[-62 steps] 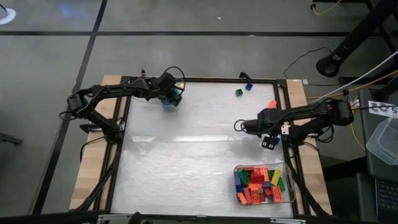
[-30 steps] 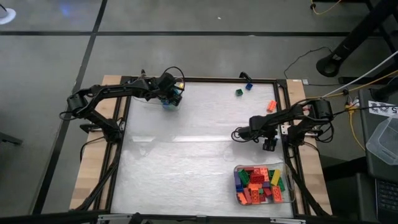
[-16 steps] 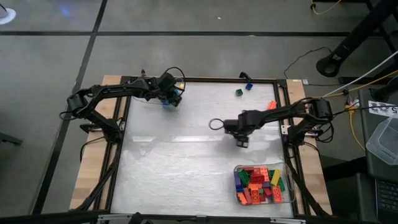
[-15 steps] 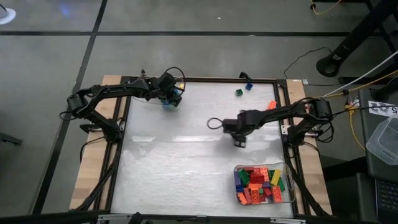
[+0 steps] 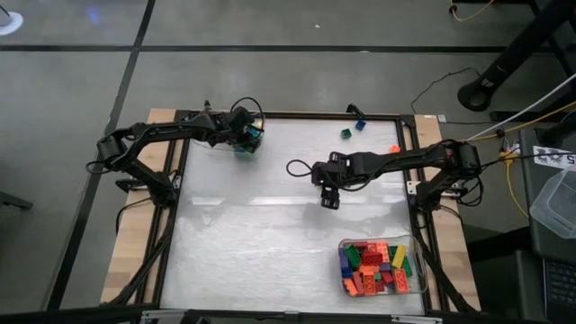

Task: Sort blocks by size
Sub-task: Put the square blue game piece into the top transparent bin

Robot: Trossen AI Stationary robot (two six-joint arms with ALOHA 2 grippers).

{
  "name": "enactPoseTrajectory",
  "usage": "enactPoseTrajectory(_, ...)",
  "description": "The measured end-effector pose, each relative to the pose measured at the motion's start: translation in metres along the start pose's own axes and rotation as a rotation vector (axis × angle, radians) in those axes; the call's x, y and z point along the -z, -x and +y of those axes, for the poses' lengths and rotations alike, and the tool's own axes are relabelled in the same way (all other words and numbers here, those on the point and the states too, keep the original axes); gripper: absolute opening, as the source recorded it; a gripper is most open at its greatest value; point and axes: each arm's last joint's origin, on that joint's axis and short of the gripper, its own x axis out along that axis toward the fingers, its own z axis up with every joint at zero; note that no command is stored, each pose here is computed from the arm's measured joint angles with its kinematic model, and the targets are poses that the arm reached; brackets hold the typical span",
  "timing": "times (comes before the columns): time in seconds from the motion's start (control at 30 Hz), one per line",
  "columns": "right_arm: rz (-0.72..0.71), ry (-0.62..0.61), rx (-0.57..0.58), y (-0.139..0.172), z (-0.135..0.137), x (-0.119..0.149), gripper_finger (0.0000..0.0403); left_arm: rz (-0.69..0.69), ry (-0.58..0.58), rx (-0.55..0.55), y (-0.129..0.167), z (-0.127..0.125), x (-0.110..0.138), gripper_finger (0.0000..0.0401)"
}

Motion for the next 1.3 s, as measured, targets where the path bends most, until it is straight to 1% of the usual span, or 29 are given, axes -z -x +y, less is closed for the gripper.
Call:
enactPoseTrajectory(0.1,0.041,0.006,-0.03,0.0,0.001,0.004,0.0279,-0.001,-0.026,0.0,0.001,0.0,-0.001,0.02)
enactPoseTrajectory(0.2,0.12,-0.005,-0.083,-0.001,0.002,0.01,0.0279,-0.015,-0.027,0.017,0.004,-0.002,-0.005,0.0207)
enactPoseTrajectory(0.3,0.185,-0.091,-0.127,-0.004,0.004,0.015,0.0279,-0.027,-0.038,0.03,0.007,-0.005,-0.008,0.0205)
enactPoseTrajectory(0.37,0.187,-0.152,-0.144,-0.009,0.005,0.017,0.0279,-0.037,-0.05,0.037,0.009,-0.007,-0.01,0.0203)
enactPoseTrajectory(0.43,0.205,-0.176,-0.143,-0.017,0.006,0.024,0.0279,-0.041,-0.056,0.042,0.01,-0.009,-0.011,0.0201)
enactPoseTrajectory(0.53,0.184,-0.195,-0.146,-0.028,0.007,0.028,0.0279,-0.039,-0.062,0.045,0.011,-0.01,-0.01,0.0201)
enactPoseTrajectory(0.77,0.174,-0.203,-0.093,-0.038,0.004,0.035,0.0279,-0.039,-0.06,0.05,0.011,-0.011,-0.01,0.02)
enactPoseTrajectory(1.1,0.14,-0.207,-0.101,-0.052,0.006,0.045,0.0279,-0.043,-0.093,0.074,0.015,-0.021,-0.006,0.02)
enactPoseTrajectory(1.2,0.122,-0.21,-0.106,-0.053,0.006,0.044,0.0266,-0.044,-0.104,0.082,0.017,-0.024,-0.004,0.02)
enactPoseTrajectory(1.3,0.12,-0.21,-0.105,-0.053,0.006,0.044,0.0234,-0.045,-0.119,0.093,0.019,-0.029,-0.002,0.02)
